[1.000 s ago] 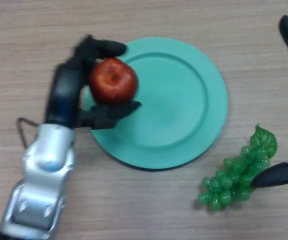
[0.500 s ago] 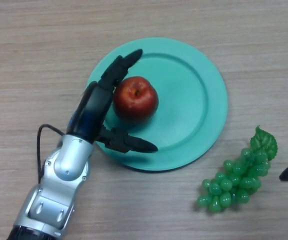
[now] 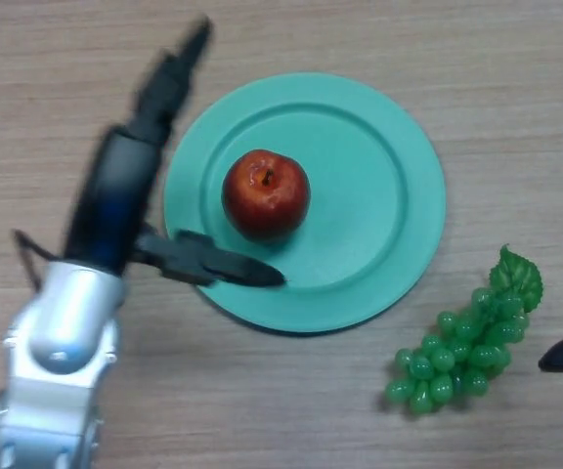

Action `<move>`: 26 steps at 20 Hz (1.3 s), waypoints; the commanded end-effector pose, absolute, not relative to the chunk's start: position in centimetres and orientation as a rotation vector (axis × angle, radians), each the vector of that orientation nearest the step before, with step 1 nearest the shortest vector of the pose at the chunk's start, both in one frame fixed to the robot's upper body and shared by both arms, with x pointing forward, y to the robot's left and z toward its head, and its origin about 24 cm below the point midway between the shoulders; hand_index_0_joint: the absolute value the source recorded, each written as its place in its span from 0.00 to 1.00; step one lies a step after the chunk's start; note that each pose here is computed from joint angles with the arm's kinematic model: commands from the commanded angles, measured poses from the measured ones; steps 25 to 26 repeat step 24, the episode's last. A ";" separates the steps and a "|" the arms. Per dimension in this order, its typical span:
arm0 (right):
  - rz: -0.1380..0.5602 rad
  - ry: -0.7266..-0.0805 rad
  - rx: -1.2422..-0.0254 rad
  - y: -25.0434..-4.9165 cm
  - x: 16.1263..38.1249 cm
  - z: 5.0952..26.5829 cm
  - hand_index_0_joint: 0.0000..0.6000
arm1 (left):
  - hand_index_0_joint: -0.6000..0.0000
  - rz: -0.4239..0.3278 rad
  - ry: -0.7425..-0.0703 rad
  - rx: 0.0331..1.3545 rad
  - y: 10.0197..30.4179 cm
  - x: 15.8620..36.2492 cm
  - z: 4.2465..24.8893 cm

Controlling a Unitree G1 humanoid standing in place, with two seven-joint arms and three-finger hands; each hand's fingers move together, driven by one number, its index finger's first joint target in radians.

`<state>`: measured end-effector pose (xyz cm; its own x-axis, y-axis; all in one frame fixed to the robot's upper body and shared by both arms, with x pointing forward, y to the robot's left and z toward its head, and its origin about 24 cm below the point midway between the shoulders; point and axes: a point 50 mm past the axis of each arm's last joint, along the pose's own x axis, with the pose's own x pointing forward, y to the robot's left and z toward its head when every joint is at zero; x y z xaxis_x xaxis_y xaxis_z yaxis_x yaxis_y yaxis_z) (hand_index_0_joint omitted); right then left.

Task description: Pick up the red apple and place it on the plate

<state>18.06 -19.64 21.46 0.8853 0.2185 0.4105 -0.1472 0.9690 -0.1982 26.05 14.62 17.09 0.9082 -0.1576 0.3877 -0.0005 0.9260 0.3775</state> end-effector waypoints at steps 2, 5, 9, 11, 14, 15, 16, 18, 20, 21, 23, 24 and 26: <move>0.189 -0.650 -0.222 -19.1 16.3 23.6 0.00 | 1.00 -0.021 -0.690 0.439 15.8 22.8 20.4; 0.196 -0.657 -0.225 -19.0 16.3 23.9 0.00 | 1.00 -0.103 -0.646 0.345 16.4 20.7 20.8; 0.209 -0.662 -0.205 -19.0 16.4 23.4 0.00 | 1.00 -0.025 -0.646 0.309 16.9 19.7 20.8; 0.213 -0.656 -0.203 -19.1 16.5 23.4 0.00 | 1.00 -0.035 -0.670 0.295 17.4 19.0 21.2; 0.219 -0.656 -0.210 -19.2 16.6 23.6 0.00 | 1.00 -0.057 -0.644 0.270 18.3 19.0 20.8; 0.218 -0.656 -0.208 -19.4 16.8 23.6 0.00 | 1.00 -0.066 -0.646 0.261 18.3 19.0 20.8; 0.218 -0.656 -0.214 -19.5 17.1 23.5 0.00 | 1.00 -0.076 -0.654 0.266 18.4 19.0 20.7; 0.237 -0.650 -0.221 -19.4 17.9 23.1 0.00 | 1.00 -0.054 -0.677 0.309 19.2 19.6 20.7; 0.255 -0.642 -0.219 -19.5 18.4 23.1 0.00 | 1.00 -0.049 -0.680 0.345 19.4 19.9 20.8; 0.262 -0.639 -0.214 -19.5 18.7 23.1 0.00 | 1.00 -0.051 -0.681 0.351 19.4 20.0 20.8; 0.277 -0.644 -0.224 -19.4 18.9 23.2 0.00 | 1.00 -0.027 -0.690 0.378 19.5 20.2 20.8; 0.284 -0.639 -0.224 -19.4 19.0 23.2 0.00 | 1.00 -0.012 -0.695 0.385 19.5 20.3 20.9; 0.284 -0.639 -0.224 -19.4 19.0 23.2 0.00 | 1.00 -0.012 -0.695 0.385 19.5 20.3 20.9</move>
